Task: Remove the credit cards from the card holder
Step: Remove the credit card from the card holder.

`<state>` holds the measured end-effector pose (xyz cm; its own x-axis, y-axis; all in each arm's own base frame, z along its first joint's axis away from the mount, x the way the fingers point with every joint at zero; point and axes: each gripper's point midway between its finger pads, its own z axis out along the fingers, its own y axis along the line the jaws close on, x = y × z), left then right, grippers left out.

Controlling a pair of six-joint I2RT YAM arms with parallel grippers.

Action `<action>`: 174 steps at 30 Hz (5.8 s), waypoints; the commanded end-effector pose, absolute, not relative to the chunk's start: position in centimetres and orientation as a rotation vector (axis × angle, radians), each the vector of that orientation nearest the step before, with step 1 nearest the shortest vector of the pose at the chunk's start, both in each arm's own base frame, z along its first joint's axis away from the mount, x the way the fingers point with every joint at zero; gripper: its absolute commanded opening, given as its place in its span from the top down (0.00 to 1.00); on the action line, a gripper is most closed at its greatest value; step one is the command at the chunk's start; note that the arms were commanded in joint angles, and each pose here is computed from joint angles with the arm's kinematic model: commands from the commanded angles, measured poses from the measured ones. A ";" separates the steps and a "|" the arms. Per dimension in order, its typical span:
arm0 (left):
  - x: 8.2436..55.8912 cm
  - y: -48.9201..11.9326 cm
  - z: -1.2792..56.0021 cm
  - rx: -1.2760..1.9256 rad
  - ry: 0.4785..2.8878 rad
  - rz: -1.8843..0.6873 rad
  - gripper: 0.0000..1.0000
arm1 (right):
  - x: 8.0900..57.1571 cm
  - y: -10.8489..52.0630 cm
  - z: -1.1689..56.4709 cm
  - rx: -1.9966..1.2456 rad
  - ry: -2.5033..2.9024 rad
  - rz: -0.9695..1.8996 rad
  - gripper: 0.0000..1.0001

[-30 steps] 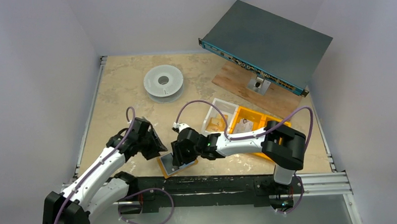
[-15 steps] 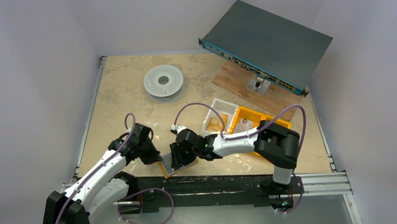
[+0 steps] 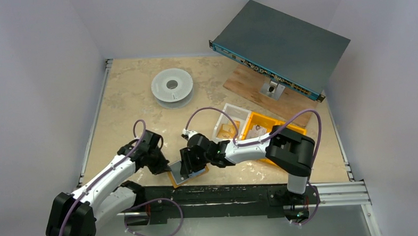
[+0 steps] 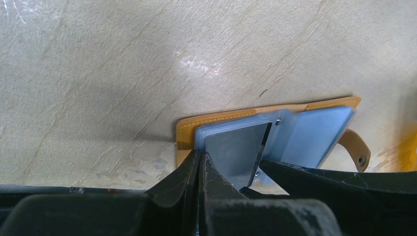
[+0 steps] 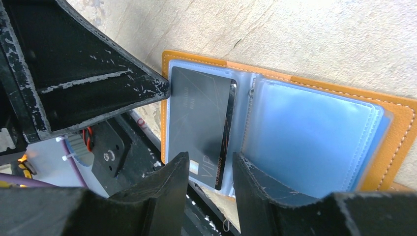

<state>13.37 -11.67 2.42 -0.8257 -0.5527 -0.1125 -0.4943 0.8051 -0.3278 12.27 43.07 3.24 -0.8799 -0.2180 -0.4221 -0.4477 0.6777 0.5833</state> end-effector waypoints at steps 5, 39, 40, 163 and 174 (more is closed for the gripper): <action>14.1 -12.7 1.6 -0.819 2.789 -0.451 1.00 | 12.0 43.6 2.5 -0.524 2.584 1.089 0.62; 15.1 -13.0 1.0 -0.800 2.857 -0.357 1.00 | 12.7 41.3 4.3 -0.289 2.546 1.517 0.75; 15.1 -13.0 1.0 -0.801 2.857 -0.355 1.00 | 12.7 41.3 4.3 -0.286 2.546 1.517 0.76; 16.0 -16.1 1.4 -0.439 2.946 -0.409 1.00 | 16.2 35.0 8.4 -0.124 2.470 1.072 1.00; 18.3 -18.9 9.2 -0.264 2.768 -0.675 0.78 | 16.9 33.0 11.1 -0.056 2.427 0.989 1.00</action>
